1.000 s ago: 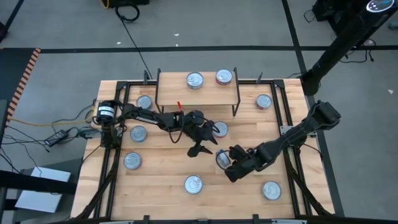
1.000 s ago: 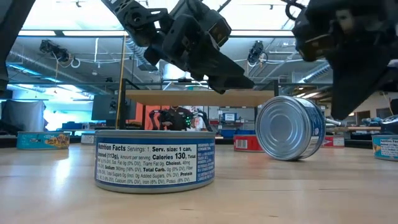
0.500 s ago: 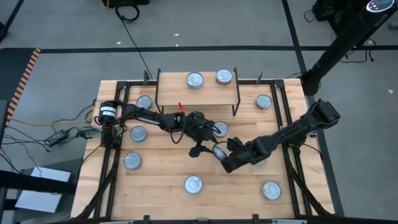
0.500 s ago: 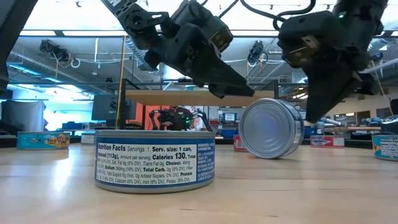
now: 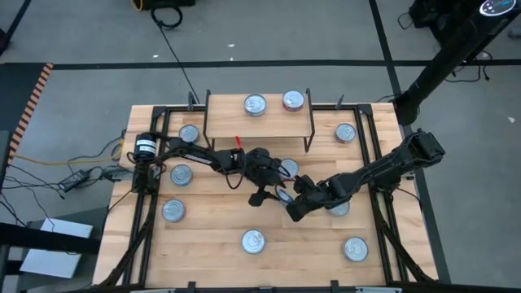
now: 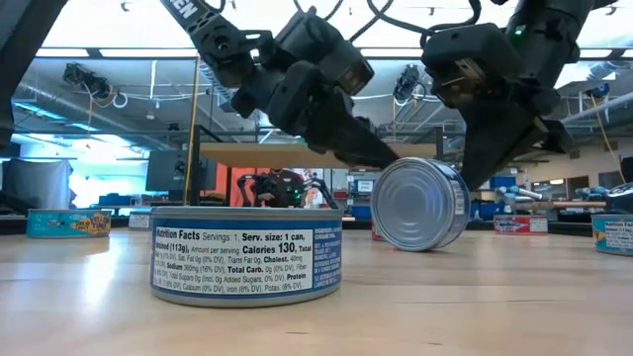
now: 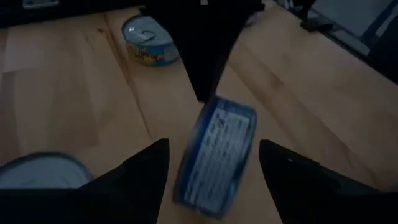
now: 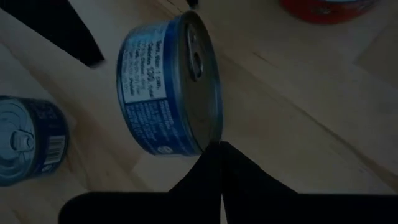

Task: Stack canned seafood by type on shelf
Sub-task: Put the blue tuna can on the shelf

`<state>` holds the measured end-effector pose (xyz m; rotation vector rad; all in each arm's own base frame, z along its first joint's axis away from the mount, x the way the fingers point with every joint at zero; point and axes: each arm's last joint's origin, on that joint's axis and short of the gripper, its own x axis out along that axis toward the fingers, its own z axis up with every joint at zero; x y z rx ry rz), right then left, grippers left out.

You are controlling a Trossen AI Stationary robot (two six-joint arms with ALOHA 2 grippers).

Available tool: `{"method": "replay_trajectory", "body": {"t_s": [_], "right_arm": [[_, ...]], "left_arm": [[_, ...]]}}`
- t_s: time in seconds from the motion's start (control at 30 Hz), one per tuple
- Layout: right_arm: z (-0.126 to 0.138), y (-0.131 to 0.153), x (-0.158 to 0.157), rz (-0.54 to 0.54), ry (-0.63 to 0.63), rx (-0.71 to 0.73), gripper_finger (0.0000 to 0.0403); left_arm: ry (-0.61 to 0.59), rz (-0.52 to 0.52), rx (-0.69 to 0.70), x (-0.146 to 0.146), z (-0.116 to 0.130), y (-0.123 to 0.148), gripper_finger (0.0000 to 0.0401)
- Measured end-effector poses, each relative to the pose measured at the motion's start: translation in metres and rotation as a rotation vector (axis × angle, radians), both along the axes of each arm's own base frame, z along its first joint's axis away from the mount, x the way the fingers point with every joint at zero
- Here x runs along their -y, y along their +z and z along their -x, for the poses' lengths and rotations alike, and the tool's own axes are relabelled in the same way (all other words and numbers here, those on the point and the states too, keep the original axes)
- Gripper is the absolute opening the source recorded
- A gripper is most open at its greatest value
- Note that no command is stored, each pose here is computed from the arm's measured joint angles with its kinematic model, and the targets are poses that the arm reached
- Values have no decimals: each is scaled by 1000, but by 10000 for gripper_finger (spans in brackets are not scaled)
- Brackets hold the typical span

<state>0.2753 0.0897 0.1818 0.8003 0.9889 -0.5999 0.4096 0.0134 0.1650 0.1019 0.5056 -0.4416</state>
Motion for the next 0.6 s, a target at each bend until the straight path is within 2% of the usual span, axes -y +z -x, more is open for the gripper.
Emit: {"method": "replay_trajectory", "body": {"t_s": [0.37, 0.6], "right_arm": [[-4, 1, 2, -8, 21, 27, 6], [-4, 1, 2, 0, 40, 28, 6]], "left_arm": [[-18, 14, -19, 0, -11, -3, 253], [-58, 11, -10, 7, -11, -2, 210]]}}
